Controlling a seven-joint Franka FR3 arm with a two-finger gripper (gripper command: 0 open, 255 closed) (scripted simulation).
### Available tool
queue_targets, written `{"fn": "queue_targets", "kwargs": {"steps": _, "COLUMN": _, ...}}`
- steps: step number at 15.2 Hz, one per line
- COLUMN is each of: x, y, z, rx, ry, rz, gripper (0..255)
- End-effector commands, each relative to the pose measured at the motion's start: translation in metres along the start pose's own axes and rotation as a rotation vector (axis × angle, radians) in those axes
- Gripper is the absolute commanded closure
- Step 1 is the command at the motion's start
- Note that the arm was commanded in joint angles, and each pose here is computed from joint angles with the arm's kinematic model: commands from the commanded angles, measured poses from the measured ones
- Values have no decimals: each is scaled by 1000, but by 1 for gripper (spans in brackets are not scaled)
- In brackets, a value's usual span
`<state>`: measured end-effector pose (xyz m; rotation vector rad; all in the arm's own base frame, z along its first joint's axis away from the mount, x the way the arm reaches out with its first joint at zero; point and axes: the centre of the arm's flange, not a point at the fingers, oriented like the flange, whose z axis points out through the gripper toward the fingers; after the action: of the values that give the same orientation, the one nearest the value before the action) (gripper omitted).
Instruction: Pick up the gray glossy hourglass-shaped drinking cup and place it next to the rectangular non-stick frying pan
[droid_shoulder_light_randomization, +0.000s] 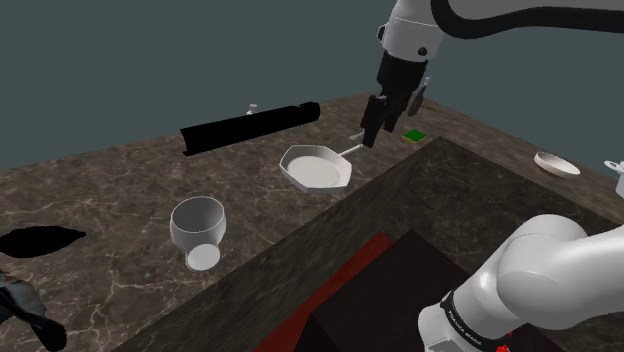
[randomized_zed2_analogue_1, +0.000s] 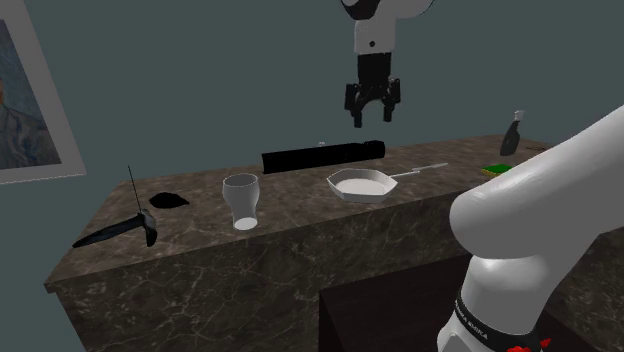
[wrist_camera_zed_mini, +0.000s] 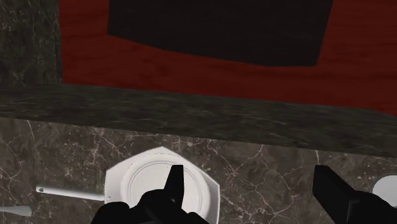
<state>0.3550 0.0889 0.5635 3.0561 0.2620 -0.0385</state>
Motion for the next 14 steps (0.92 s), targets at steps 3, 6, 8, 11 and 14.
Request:
{"fn": "queue_targets", "kwargs": {"steps": 3, "x": 32, "y": -46, "z": 16, "rx": -10, "ry": -21, "rz": -4, "gripper": 0}}
{"fn": "queue_targets", "kwargs": {"steps": 6, "x": 56, "y": -78, "z": 28, "rx": -18, "ry": -36, "rz": -7, "gripper": 0}}
{"fn": "queue_targets", "kwargs": {"steps": 8, "x": 71, "y": -99, "z": 37, "rx": -24, "ry": -47, "rz": -9, "gripper": 0}}
{"fn": "queue_targets", "kwargs": {"steps": 11, "x": 95, "y": -132, "z": 50, "rx": -32, "ry": -62, "rz": -13, "gripper": 0}}
{"fn": "queue_targets", "kwargs": {"steps": 14, "x": 118, "y": -164, "z": 64, "rx": -40, "ry": -78, "rz": -16, "gripper": 0}}
